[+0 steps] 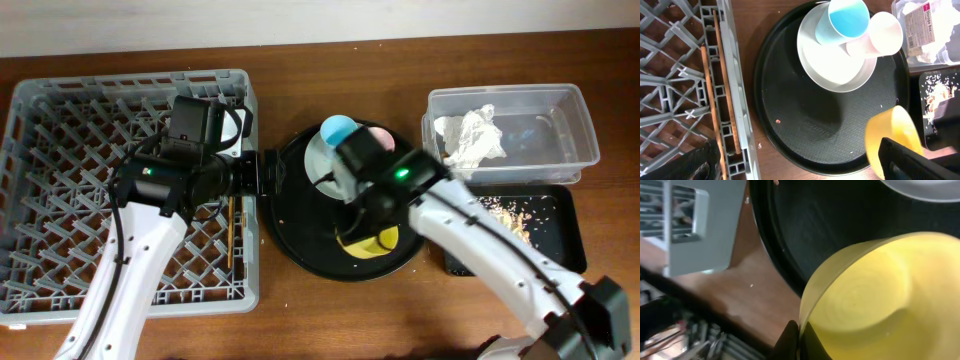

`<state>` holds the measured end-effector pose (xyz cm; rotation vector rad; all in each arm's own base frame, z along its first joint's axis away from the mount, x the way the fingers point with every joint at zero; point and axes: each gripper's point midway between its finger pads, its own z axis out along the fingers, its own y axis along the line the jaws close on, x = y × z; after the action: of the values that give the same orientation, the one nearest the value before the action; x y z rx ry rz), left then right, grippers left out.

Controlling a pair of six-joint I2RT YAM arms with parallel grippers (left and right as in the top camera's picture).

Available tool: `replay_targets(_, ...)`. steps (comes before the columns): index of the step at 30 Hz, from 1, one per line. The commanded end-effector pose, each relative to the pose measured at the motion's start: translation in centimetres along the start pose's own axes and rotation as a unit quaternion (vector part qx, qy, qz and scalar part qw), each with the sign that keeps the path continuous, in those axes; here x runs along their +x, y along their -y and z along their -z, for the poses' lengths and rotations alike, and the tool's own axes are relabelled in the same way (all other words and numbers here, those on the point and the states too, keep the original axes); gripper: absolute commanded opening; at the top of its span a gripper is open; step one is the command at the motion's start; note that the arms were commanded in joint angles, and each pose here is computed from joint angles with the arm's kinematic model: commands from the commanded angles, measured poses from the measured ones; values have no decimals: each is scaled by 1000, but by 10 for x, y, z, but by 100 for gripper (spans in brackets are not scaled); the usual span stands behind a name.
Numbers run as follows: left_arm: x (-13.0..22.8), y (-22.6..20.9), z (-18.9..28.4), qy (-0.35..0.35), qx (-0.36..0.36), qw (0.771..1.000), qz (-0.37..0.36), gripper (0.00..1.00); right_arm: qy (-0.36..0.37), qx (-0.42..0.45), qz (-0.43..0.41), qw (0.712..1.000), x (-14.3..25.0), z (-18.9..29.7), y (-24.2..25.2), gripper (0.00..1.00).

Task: Sort waste into correct bins and load items into the dishwasher rack
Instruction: 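Set the empty yellow bowl back on the round tray, release, then grasp the pink cup with the right gripper and lift it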

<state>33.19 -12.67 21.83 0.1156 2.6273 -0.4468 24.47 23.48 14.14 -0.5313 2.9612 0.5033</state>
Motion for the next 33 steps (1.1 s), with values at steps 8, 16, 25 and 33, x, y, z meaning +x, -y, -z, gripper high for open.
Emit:
replay_targets(8, -3, 1, 6, 8, 5, 1000, 0, 99, -6, 99, -1, 995, 4, -28, 16, 16)
replay_targets(16, -3, 1, 6, 8, 5, 1000, 0, 99, 37, 140, 46, 988, -26, -8, 35, 37)
replay_targets(25, -3, 1, 6, 8, 5, 1000, 0, 99, 119, 166, 123, 971, -95, 38, 87, 67)
replay_targets(33, -3, 1, 6, 8, 5, 1000, 0, 99, 97, 179, 180, 962, -118, -6, 103, 62)
